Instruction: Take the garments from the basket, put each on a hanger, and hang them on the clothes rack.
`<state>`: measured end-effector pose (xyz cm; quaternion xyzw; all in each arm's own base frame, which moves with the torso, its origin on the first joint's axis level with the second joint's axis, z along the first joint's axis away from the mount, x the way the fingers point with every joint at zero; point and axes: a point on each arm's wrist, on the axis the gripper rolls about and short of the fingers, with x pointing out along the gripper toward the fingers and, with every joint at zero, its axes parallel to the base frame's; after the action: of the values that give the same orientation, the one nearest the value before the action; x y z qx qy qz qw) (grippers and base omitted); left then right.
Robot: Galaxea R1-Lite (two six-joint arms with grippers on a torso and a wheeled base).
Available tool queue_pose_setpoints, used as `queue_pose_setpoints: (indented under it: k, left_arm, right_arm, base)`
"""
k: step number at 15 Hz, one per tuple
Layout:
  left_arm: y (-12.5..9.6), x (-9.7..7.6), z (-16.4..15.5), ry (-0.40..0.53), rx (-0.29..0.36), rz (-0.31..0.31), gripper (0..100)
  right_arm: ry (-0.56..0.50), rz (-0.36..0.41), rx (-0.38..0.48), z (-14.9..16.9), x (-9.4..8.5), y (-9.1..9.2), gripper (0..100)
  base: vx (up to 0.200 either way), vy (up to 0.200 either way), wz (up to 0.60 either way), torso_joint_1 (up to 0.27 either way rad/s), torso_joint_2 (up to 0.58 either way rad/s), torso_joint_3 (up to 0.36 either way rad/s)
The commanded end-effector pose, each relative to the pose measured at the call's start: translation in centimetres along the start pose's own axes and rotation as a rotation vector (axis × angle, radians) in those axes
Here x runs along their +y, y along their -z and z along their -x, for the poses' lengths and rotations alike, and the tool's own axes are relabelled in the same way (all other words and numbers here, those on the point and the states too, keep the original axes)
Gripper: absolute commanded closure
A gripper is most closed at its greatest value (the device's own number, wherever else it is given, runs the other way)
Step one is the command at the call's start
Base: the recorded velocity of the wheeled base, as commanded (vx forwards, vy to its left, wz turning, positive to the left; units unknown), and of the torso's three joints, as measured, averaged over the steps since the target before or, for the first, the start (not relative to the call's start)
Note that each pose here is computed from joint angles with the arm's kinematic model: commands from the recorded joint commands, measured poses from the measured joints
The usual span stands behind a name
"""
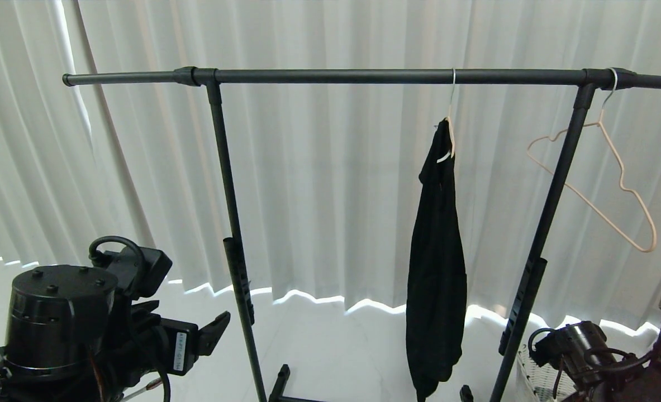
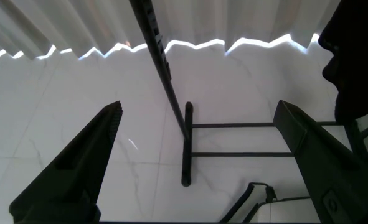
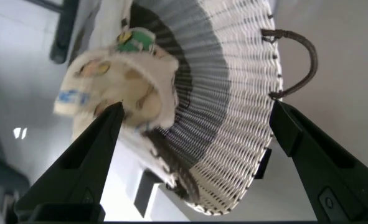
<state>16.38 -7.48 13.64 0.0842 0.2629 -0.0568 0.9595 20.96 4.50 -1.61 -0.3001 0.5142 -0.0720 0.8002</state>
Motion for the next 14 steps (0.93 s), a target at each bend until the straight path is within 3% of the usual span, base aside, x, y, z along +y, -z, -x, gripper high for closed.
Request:
queue_pose_setpoints:
  k: [1, 4, 5, 8, 14]
  left_arm:
    - [0.0, 0.0, 0.0, -0.002, -0.001, 0.001, 0]
    - [-0.1, 0.0, 0.0, -0.003, -0.003, 0.002, 0]
    - [-0.1, 0.0, 0.0, -0.003, -0.003, 0.002, 0]
    - [-0.1, 0.1, 0.1, -0.006, -0.008, 0.004, 0]
    - [-0.2, 0.2, 0.5, -0.016, -0.026, 0.005, 0]
  right_arm:
    - [0.05, 0.012, 0.058, -1.5, 0.5, 0.5, 0]
    - [0.057, -0.011, 0.044, -2.0, 0.5, 0.3, 0]
    - [0.058, -0.014, 0.042, -2.1, 0.5, 0.3, 100]
    - [0.058, -0.015, 0.038, -2.1, 0.6, 0.3, 100]
    - [0.004, -0.065, -0.226, 4.1, -1.0, -1.0, 100]
  base:
    - [0.0, 0.0, 0.0, 0.0, 0.0, 0.0]
    - [0.0, 0.0, 0.0, 0.0, 0.0, 0.0]
    - [0.0, 0.0, 0.0, 0.0, 0.0, 0.0]
    - [0.0, 0.0, 0.0, 0.0, 0.0, 0.0]
    - [0.0, 0.0, 0.0, 0.0, 0.0, 0.0]
